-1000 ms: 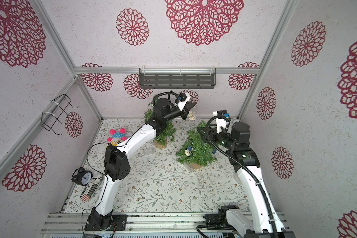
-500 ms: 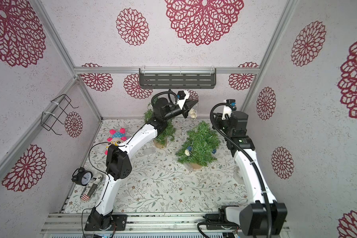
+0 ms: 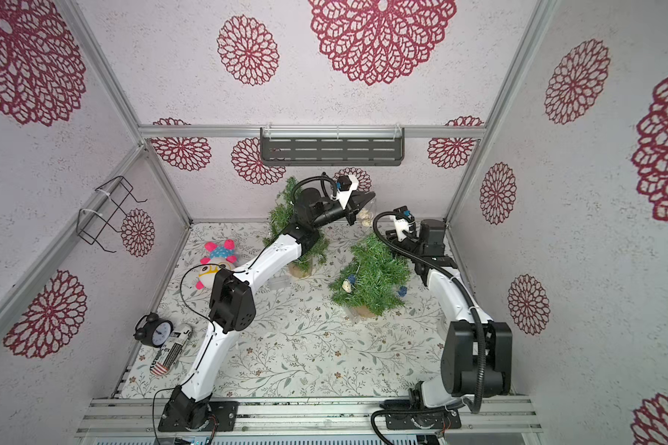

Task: Wrap string light around the christmas tree
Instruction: Wrap the light string around the Christmas tree.

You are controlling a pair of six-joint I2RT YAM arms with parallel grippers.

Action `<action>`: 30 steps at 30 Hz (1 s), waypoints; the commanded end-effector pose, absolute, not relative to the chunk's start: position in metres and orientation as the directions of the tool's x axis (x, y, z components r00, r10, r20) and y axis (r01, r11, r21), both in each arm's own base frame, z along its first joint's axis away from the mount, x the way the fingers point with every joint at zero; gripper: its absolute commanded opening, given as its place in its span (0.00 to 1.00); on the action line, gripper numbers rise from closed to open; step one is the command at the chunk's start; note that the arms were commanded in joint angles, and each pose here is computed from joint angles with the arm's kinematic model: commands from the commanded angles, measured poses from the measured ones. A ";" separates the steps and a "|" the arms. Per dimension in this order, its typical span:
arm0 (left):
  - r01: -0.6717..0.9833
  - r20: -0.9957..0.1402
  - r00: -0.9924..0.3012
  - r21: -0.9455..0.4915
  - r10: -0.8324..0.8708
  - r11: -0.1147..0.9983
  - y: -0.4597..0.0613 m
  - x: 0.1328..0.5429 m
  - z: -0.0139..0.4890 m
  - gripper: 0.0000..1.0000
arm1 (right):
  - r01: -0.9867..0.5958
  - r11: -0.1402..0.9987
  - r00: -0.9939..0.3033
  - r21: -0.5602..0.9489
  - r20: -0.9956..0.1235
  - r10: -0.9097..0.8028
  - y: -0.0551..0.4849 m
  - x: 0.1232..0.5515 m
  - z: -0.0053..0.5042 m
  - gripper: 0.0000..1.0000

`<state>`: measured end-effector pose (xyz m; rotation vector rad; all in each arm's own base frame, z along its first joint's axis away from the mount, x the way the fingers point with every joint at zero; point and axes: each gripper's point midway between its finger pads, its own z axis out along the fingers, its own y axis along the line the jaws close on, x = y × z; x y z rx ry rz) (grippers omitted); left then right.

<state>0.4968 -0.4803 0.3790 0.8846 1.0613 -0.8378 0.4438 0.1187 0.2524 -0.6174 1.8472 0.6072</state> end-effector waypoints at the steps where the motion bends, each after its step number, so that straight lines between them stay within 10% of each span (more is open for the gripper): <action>1: 0.894 -0.939 0.294 0.205 -0.177 0.398 -0.485 0.493 0.388 0.00 | -0.815 0.575 -0.205 0.064 -0.961 -0.185 0.140 0.436 0.259 0.58; 30: 0.857 -0.904 0.350 0.203 -0.246 0.474 -0.486 0.521 0.364 0.00 | -0.887 0.437 -0.124 0.151 -0.988 0.090 0.139 0.483 0.266 0.67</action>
